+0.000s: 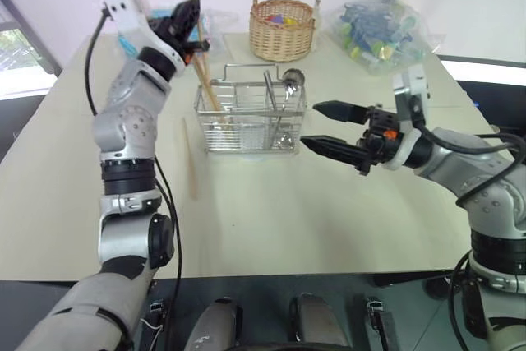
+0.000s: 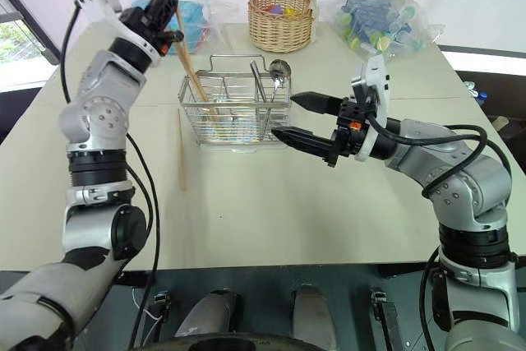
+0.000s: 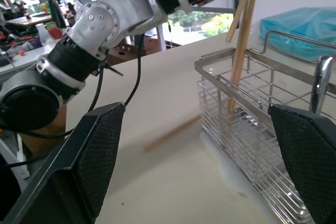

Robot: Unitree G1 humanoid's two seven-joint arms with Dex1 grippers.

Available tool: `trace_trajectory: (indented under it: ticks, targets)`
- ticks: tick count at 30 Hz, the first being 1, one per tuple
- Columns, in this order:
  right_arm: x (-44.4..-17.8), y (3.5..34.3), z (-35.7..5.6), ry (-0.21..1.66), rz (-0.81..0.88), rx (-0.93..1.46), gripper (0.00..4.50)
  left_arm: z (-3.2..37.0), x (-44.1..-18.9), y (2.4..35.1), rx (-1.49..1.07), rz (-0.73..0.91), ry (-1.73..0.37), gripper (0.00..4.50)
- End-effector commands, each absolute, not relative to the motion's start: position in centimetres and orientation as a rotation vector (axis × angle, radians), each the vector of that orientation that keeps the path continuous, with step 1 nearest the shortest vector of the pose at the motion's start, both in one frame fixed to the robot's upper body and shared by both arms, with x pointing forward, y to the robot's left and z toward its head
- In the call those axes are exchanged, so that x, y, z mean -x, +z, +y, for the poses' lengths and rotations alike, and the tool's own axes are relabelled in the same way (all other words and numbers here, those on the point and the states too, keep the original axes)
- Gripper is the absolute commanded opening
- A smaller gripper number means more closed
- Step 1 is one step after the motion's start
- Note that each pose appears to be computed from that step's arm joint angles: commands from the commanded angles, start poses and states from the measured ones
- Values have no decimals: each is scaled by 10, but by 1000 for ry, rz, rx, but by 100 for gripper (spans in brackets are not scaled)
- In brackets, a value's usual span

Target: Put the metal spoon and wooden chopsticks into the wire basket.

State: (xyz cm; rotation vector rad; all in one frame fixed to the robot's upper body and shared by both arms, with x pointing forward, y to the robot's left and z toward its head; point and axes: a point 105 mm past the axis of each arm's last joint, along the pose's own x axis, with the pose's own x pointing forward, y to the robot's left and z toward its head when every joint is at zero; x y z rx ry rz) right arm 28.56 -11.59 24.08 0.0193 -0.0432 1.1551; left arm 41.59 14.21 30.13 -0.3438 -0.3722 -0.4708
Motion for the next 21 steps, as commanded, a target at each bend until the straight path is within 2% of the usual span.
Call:
trace_trajectory:
  ticks: [1,2,5,9,11,12,16,19,21]
  targets:
    - [-279,252,-114,1155,-109,-3,450,140,-410,307,300,-421,-475,5]
    - [-279,251,-113,1153,-111,-3,450,140,-409,305,297,-420,-476,5]
    - [-280,252,-115,1139,-116,-1,450,136,-408,299,319,-405,-488,110]
    - [-283,253,-117,1128,-122,-5,450,133,-404,297,377,-394,-500,326]
    - [-284,253,-117,1126,-121,-7,450,133,-402,297,392,-392,-499,419]
    - [-285,252,-117,1126,-121,-9,450,134,-401,298,396,-393,-497,444]
    - [-288,251,-117,1126,-119,-16,450,139,-396,306,386,-404,-486,444]
    - [-290,250,-115,1132,-119,-17,450,155,-386,330,297,-414,-441,444]
    - [-291,250,-115,1138,-119,-13,450,170,-389,332,227,-355,-363,444]
